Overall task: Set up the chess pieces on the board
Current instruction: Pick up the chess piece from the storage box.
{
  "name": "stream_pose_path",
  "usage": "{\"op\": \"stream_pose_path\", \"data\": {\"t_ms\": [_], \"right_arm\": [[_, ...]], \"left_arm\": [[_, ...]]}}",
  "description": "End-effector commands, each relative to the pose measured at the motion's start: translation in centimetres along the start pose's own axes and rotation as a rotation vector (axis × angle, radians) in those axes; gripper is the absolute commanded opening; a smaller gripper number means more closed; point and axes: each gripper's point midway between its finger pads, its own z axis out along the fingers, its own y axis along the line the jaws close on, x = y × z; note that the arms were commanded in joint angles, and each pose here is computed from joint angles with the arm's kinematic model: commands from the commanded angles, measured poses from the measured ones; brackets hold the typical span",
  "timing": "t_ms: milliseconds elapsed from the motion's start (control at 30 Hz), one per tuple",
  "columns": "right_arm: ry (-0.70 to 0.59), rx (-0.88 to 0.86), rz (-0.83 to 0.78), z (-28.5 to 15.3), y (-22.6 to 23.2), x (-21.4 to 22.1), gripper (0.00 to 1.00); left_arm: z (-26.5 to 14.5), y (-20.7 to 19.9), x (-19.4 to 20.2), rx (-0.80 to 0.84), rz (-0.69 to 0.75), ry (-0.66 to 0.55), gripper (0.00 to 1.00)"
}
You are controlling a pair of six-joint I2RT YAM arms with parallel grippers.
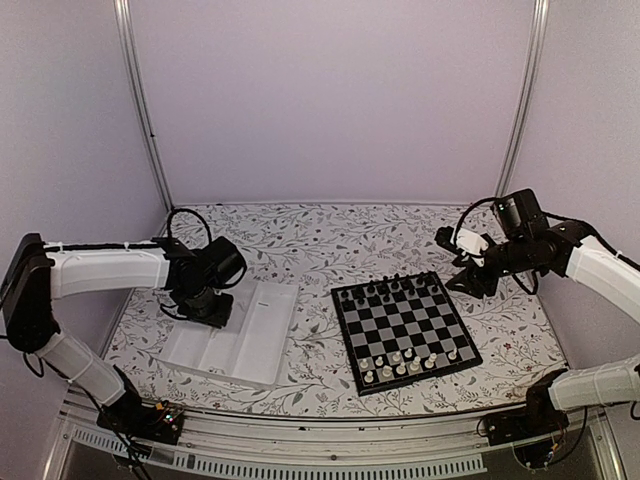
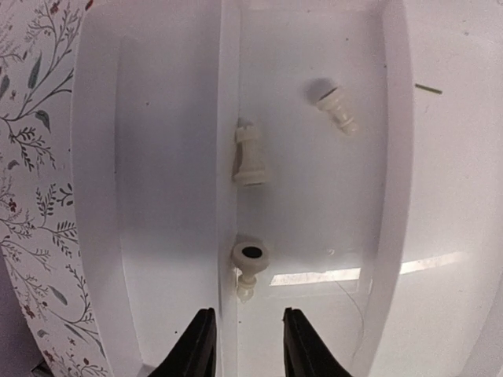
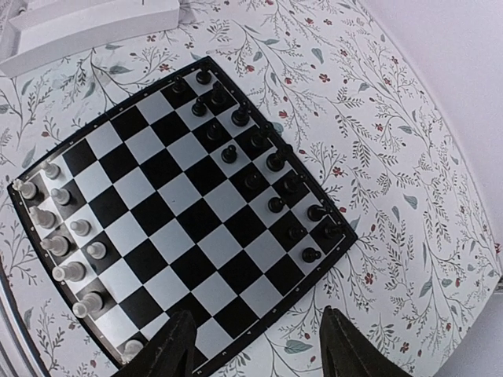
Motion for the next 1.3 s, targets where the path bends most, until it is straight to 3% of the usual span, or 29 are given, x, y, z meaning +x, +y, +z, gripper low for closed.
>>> {"op": "stream_pose_path", "data": {"t_ms": [0,367,900,1267], "right_arm": [[-0.086,-0.088,0.036,-0.4,1.2,-1.9,0.55],[-0.085,-0.141,0.064,0.1,2.5,-1.2,0.52],[-0.083,-0.181,0.060,0.9,3.3,-0.7,0.50],[-0.073,-0.200,0.070,1.3,3.6,-0.3,0.49]], "left_arm": [[0.7,-0.8,-3.1,0.042,0.016,-0.081,0.32],[3.3,-1.8,-5.7,0.016,0.013,-0.047,0.31],[5.9,0.2,-3.5,-0.163,-0.058,0.075,0.38],[7.2,-0.8,-4.0,-0.153,-0.009,0.086,0.37]]}}
